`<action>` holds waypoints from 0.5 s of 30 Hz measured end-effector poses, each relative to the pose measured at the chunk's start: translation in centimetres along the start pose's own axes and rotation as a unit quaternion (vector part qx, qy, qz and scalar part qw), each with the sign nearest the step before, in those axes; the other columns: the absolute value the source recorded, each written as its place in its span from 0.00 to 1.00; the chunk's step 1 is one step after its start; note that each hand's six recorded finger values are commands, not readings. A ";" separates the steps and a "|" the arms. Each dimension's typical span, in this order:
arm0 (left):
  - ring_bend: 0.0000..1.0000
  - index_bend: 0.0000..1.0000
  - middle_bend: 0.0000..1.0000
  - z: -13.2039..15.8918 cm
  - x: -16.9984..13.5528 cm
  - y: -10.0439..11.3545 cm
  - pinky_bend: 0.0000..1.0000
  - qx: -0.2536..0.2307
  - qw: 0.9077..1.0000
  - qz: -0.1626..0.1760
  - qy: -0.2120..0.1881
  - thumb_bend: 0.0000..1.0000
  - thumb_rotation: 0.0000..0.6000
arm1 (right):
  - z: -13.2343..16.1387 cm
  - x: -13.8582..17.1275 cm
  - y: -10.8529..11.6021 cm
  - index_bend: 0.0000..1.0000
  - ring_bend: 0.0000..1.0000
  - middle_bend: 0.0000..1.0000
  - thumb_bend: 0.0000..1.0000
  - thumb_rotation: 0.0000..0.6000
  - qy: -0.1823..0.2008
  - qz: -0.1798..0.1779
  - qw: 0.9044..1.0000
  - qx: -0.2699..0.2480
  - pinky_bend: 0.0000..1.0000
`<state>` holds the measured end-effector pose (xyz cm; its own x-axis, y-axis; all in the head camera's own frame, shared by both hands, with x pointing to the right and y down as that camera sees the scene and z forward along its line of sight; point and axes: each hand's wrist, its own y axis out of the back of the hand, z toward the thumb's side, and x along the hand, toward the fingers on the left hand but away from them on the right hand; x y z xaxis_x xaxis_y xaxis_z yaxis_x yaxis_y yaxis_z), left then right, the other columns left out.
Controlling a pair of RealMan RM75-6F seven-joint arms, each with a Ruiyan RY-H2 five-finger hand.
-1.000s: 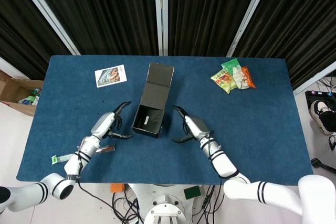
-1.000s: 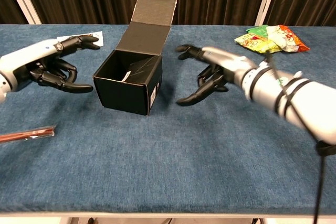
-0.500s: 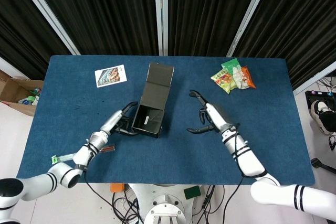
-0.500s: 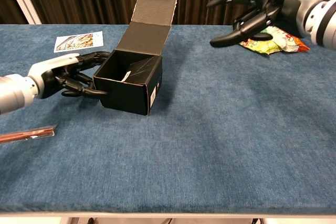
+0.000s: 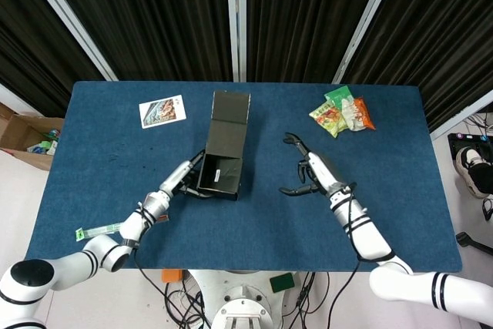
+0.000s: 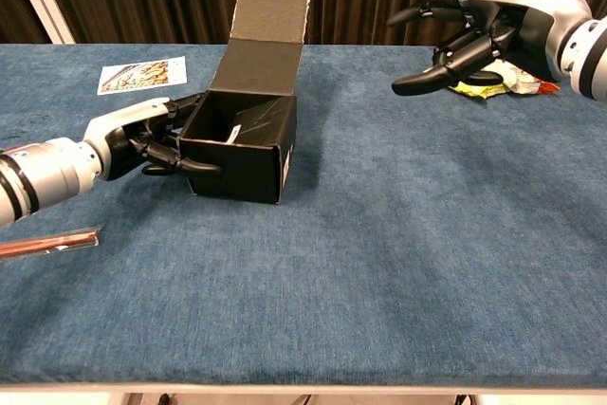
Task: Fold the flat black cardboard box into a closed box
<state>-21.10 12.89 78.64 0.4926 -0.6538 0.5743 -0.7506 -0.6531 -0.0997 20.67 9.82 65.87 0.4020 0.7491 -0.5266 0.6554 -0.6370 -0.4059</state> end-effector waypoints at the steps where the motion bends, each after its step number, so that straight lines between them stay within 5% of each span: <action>1: 0.73 0.31 0.32 0.0 0.1 0.0 0.99 -0.005 1.000 0.007 -0.001 0.04 1.00 | -0.2 0.0 0.0 0.00 0.71 0.16 0.00 1.00 -0.003 -0.001 1.000 0.001 1.00; 5: 0.75 0.50 0.50 0.2 0.3 0.0 0.99 -0.006 1.000 0.027 -0.006 0.04 1.00 | -1.4 -0.3 -0.1 0.01 0.73 0.22 0.00 1.00 -0.027 -0.005 1.000 0.001 1.00; 15: 0.75 0.54 0.53 3.3 -1.7 -0.6 1.00 -0.019 0.998 0.032 -0.057 0.04 1.00 | -3.8 -5.1 -1.2 0.09 0.74 0.28 0.02 1.00 -0.113 -0.003 0.993 -0.018 1.00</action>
<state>-20.02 13.12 75.10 0.4891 -0.7340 0.4713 -0.7969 -0.5957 -0.1008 20.23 7.43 71.86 0.2465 0.6901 -0.6804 0.6820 -0.6224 -0.3842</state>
